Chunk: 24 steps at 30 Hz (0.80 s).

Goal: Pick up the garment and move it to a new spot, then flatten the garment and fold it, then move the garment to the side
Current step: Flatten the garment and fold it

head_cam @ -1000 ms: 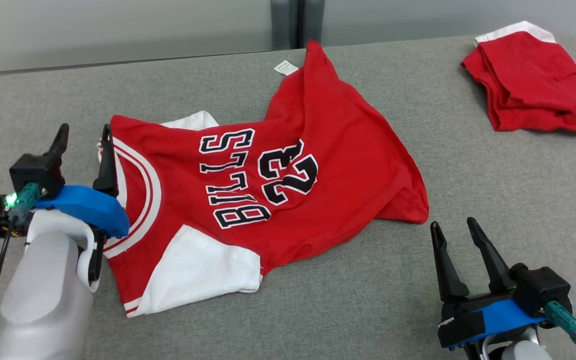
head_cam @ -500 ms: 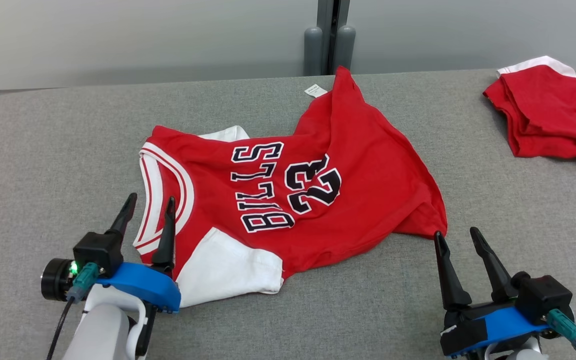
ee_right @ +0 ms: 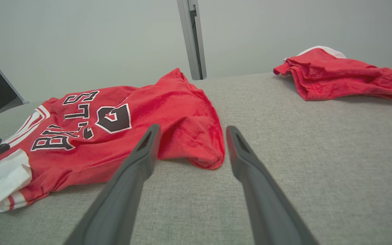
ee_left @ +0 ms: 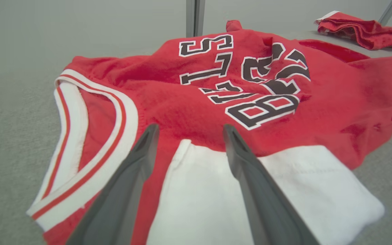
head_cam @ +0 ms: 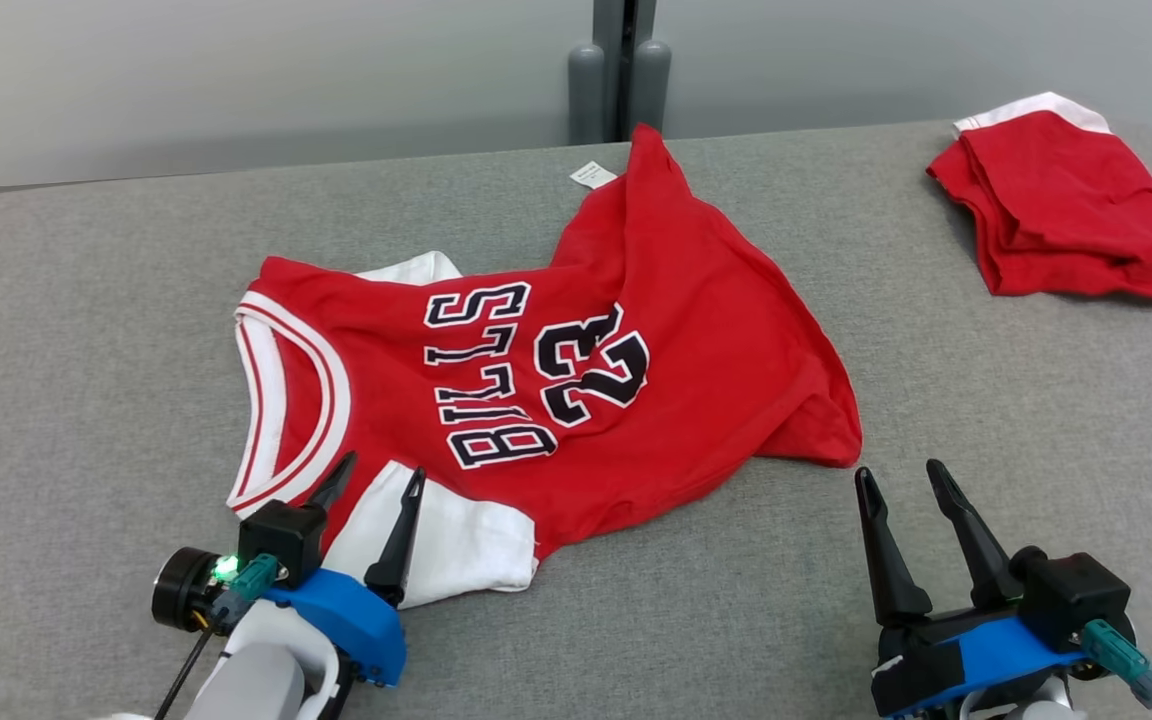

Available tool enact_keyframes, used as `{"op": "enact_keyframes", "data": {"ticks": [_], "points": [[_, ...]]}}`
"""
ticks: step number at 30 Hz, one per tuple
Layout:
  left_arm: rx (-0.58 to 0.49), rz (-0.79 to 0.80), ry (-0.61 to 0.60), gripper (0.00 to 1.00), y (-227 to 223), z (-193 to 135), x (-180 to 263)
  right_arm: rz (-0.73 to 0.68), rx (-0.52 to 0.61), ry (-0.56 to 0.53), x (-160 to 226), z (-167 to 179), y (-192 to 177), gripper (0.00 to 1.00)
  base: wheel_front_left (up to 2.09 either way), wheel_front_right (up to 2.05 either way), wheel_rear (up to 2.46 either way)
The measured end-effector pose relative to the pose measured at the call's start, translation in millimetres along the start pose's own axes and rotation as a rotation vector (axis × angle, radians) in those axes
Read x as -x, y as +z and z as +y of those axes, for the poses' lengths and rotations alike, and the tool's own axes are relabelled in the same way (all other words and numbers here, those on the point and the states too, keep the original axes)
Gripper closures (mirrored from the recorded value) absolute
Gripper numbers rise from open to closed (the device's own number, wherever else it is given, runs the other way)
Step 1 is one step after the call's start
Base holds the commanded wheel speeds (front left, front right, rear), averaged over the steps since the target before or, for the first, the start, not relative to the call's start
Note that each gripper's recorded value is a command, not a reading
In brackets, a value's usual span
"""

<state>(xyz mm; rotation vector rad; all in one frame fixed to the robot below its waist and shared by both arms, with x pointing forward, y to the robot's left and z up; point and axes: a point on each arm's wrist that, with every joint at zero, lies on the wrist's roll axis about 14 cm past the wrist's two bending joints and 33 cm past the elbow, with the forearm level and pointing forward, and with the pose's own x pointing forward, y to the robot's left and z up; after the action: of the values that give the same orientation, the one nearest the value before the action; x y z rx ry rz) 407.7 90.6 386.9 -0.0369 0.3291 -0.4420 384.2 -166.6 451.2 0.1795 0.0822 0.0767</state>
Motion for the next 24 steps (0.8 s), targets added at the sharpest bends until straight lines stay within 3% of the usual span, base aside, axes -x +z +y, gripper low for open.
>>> {"op": "enact_keyframes", "data": {"ticks": [15,16,17,18,24], "points": [[-0.024,0.130,-0.024,0.00,-31.8,2.1,-13.3,0.015,0.002,-0.043,5.7,-13.6,-4.4,0.00,0.00,0.00,0.00],[-0.024,0.135,-0.025,0.33,-33.1,1.8,-13.5,0.015,0.002,-0.043,5.7,-13.7,-4.3,0.00,0.00,0.00,0.00],[-0.024,0.137,-0.026,0.94,-33.3,1.6,-14.2,0.015,0.003,-0.044,5.6,-13.9,-4.2,0.00,0.00,0.00,0.00],[-0.024,0.138,-0.027,1.00,-33.1,1.3,-14.9,0.014,0.002,-0.043,5.5,-13.7,-4.1,0.00,0.00,0.00,0.00],[-0.013,0.115,-0.012,1.00,-25.2,5.1,-15.1,0.009,0.002,-0.047,4.0,-15.1,-2.6,0.00,0.00,0.00,0.00]]}}
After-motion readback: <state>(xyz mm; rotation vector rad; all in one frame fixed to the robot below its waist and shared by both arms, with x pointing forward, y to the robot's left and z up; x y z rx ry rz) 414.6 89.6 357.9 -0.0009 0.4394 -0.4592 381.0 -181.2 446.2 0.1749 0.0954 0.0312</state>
